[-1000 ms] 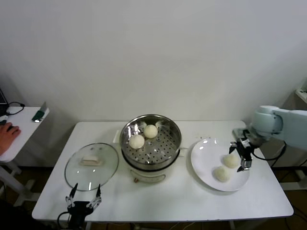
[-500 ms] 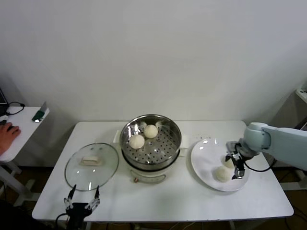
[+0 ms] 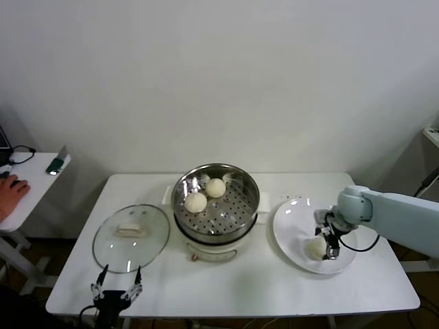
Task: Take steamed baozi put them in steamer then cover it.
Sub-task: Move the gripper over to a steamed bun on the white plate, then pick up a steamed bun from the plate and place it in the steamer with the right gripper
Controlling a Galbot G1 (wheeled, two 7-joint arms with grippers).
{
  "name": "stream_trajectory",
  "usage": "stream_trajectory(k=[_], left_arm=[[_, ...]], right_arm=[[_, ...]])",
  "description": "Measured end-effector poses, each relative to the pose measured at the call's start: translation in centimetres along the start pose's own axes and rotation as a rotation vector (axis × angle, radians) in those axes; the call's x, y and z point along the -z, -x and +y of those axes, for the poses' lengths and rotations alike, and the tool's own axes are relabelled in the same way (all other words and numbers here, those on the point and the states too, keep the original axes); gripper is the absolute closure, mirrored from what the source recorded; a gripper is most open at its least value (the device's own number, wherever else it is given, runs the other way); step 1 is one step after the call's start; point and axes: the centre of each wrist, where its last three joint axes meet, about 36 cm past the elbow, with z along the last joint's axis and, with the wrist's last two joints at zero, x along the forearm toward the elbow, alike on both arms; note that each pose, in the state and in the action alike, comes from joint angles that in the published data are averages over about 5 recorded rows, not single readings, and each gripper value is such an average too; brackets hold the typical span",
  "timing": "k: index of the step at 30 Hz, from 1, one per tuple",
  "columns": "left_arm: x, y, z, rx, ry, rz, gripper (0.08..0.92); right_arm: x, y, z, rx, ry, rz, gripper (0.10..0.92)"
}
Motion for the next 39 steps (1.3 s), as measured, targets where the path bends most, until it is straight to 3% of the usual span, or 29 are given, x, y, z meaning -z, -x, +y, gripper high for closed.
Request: stream_trajectory(k=[8, 20, 30, 39], left_arm=[[0.0, 0.0, 0.0, 0.001, 0.000, -0.001, 0.177], [0.0, 0.0, -0.1, 0.001, 0.001, -0.001, 0.177], [0.1, 0.1, -0.4, -0.004, 0.005, -0.002, 0.177], [0.3, 0.1, -0.4, -0.003, 0.006, -0.005, 0.177]], right_arm=[[0.3, 0.0, -0.3, 0.002, -0.005, -0.001, 0.288], [1.1, -2.8, -1.8, -0.005, -0.073, -0.001, 0.301], [4.7, -14.5, -6.5, -0.102, -0.298, -0.010, 0.301], [13.4, -26.7, -7.8, -0.253, -0.643, -0.076, 0.301]])
